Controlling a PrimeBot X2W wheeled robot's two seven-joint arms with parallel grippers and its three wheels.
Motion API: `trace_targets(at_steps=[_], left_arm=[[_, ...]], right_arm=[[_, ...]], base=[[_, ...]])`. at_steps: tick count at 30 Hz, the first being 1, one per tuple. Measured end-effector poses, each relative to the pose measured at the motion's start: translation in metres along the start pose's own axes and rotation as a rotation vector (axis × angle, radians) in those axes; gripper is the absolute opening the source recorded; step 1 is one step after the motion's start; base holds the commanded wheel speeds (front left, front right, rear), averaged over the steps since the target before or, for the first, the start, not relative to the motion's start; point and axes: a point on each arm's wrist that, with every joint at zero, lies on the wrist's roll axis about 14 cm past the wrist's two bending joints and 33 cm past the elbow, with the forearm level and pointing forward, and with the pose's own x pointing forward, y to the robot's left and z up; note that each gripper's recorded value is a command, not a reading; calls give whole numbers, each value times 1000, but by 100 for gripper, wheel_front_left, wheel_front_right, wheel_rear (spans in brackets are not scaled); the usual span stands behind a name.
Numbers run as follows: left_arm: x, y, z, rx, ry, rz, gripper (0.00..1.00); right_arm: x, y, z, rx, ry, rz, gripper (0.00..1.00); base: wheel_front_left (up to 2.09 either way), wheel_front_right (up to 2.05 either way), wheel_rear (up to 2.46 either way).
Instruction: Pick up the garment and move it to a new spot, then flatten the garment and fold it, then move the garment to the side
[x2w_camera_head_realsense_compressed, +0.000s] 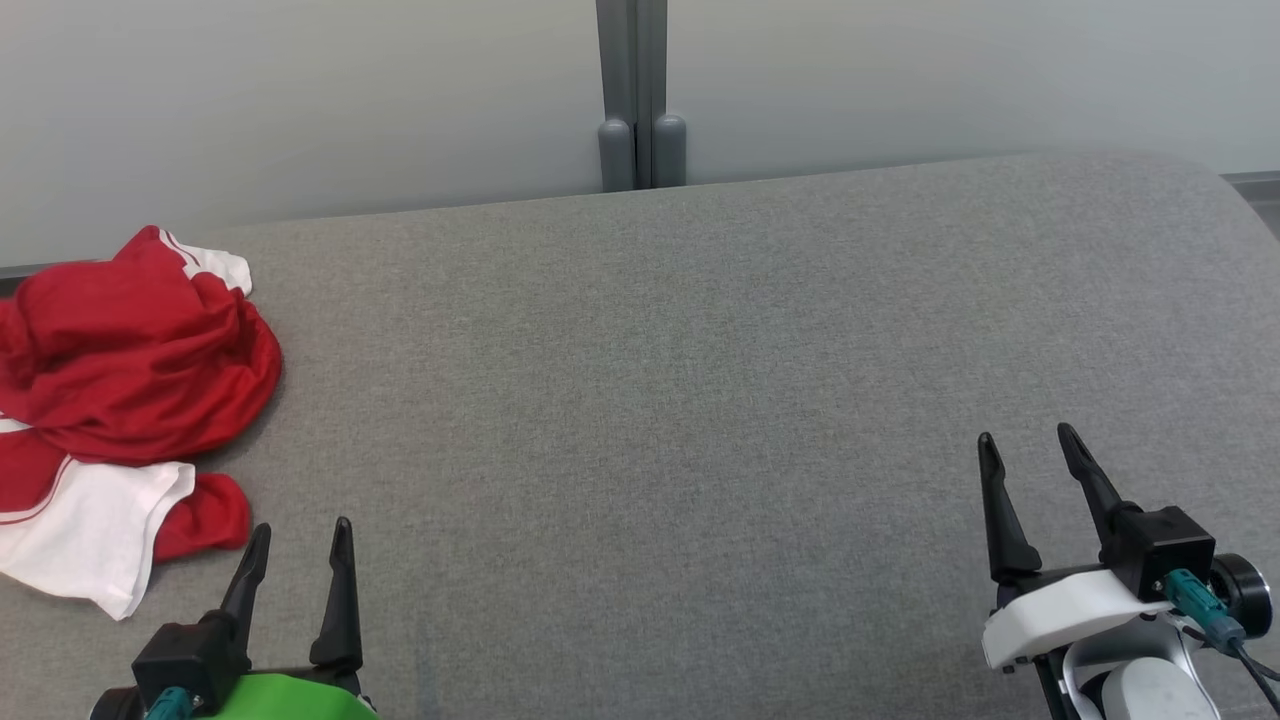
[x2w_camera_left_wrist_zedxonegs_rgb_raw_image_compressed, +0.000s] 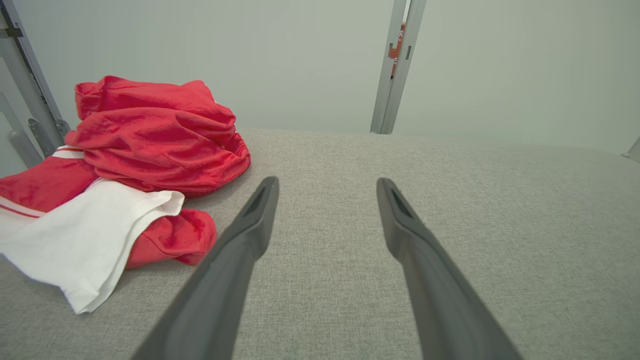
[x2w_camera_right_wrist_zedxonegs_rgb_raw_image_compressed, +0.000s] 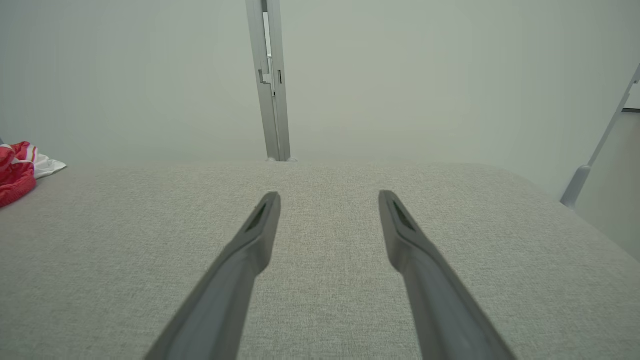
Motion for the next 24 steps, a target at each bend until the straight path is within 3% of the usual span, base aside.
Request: trace_targets(at_steps=[24], left_arm=[[-1, -10, -7, 27, 7, -40, 100]], right_arm=[[-8, -4, -16, -90, 41, 2, 100]], base=[[0, 0, 0]])
